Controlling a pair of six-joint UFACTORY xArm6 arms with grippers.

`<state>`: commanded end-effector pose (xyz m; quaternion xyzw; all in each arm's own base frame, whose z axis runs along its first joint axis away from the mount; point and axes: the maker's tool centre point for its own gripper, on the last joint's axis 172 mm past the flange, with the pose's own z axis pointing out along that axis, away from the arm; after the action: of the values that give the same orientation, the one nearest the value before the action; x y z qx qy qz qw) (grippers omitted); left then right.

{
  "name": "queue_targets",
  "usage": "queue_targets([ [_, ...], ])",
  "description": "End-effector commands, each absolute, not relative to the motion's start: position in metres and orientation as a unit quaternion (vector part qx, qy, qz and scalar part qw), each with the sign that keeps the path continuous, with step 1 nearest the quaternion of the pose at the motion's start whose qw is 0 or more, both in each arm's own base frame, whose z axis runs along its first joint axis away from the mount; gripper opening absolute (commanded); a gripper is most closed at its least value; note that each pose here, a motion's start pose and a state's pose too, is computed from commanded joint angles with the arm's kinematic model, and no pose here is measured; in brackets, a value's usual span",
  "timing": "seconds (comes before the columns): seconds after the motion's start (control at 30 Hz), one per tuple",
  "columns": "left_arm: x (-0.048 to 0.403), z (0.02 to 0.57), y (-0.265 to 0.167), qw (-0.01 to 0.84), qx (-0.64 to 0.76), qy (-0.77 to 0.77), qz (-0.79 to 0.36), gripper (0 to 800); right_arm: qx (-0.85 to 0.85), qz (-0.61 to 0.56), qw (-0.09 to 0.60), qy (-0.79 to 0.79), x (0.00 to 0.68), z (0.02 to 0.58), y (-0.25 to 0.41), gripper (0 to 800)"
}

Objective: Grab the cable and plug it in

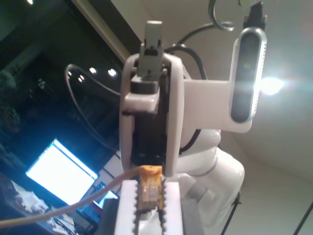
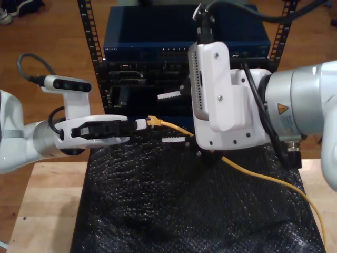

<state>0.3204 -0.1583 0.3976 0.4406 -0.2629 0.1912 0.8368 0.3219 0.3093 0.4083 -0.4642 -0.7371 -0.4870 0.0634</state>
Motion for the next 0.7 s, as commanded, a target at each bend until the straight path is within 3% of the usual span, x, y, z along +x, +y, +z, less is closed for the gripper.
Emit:
queue_targets([
  [0.2,0.3220,0.3965,-0.1575,0.838,0.440,-0.259,0.192,26,-0.464,-0.487,0.065,-0.738,0.3206,0.4076,0.3106,551],
  [0.33,0.3216,0.3960,-0.1576,0.839,0.440,-0.258,0.191,26,-0.461,-0.486,0.067,-0.739,0.3183,0.4076,0.3130,467],
  [0.7,0.3215,0.3952,-0.1580,0.838,0.441,-0.257,0.191,29,-0.463,-0.486,0.067,-0.738,0.3190,0.4065,0.3127,346],
])
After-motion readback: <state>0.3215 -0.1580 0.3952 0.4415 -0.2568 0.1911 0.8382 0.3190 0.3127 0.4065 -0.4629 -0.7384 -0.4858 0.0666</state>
